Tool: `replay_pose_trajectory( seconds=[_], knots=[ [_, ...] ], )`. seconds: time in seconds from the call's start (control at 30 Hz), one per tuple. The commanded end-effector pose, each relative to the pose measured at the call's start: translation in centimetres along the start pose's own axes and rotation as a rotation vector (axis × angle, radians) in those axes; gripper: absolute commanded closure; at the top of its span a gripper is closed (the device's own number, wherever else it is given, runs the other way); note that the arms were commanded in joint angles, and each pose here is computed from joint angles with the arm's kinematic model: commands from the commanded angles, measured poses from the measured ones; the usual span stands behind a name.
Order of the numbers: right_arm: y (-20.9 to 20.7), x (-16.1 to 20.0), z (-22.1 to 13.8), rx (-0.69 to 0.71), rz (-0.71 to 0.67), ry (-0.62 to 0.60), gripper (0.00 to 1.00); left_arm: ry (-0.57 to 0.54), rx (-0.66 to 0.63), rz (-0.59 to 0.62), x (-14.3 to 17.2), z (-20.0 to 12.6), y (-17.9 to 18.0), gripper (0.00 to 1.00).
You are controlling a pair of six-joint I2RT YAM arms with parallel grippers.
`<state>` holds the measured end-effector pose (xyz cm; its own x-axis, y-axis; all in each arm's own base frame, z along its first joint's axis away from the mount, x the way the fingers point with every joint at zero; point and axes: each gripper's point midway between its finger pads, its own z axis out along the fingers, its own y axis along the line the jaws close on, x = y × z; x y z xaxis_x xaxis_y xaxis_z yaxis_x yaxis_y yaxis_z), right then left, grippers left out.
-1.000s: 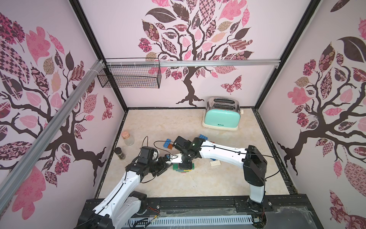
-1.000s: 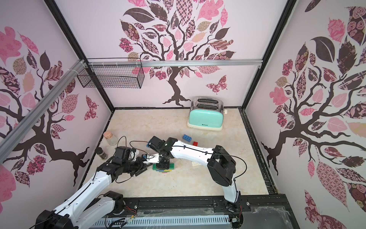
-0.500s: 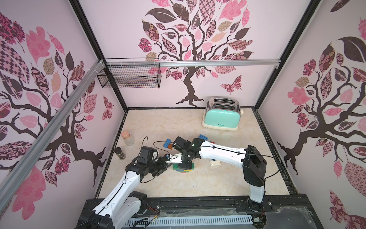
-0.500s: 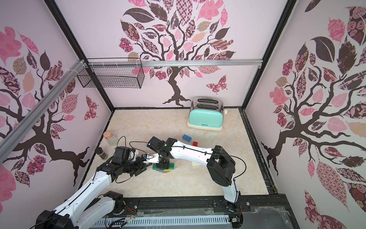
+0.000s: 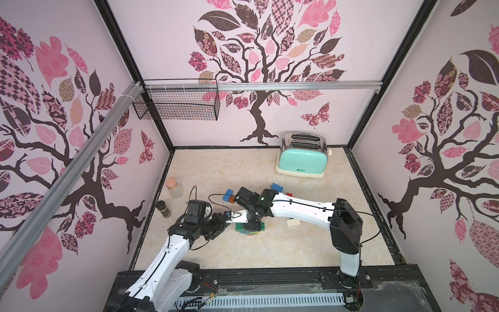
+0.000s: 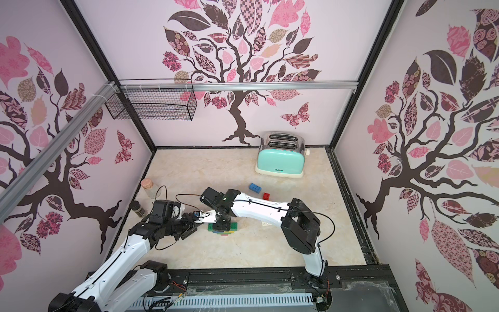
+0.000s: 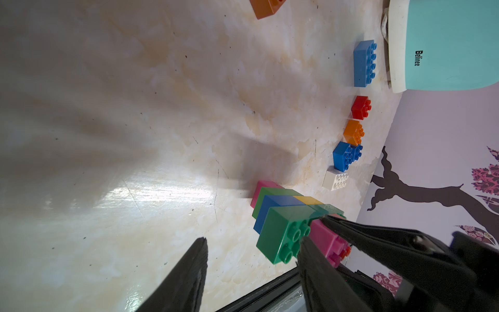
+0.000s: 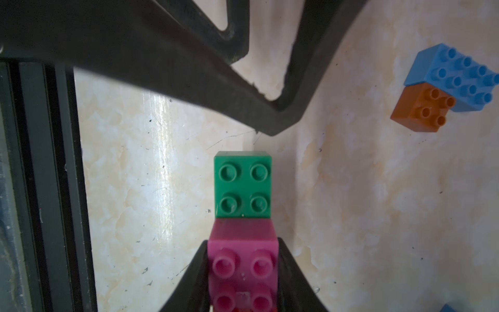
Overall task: Assemble a heart with lego
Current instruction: Assemble the lego brick with the lego brick.
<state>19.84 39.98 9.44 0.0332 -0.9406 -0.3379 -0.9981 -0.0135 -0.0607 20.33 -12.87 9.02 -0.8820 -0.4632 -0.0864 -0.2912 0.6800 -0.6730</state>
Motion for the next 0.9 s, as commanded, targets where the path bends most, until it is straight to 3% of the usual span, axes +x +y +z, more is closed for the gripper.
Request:
replay_pose_trajectory(
  seconds=[0.0, 0.3, 0.63, 0.87],
  knots=[
    [3.7, 6.4, 4.2, -0.171, 0.022, 0.247, 0.70, -0.016, 0.017, 0.012, -0.4, -0.3, -0.5, 0.43],
    [1.7, 6.2, 4.2, -0.046, 0.011, 0.223, 0.70, -0.028, 0.015, 0.008, -0.6, -0.6, -0.5, 0.43],
    [1.8, 3.3, 1.5, -0.052, -0.024, 0.094, 0.67, -0.028, 0.009, 0.005, -0.7, -0.7, -0.4, 0.43],
    [1.3, 1.7, -0.2, -0.034, -0.053, 0.044, 0.50, -0.031, 0.012, 0.009, -0.7, -0.8, -0.4, 0.43]
  ],
)
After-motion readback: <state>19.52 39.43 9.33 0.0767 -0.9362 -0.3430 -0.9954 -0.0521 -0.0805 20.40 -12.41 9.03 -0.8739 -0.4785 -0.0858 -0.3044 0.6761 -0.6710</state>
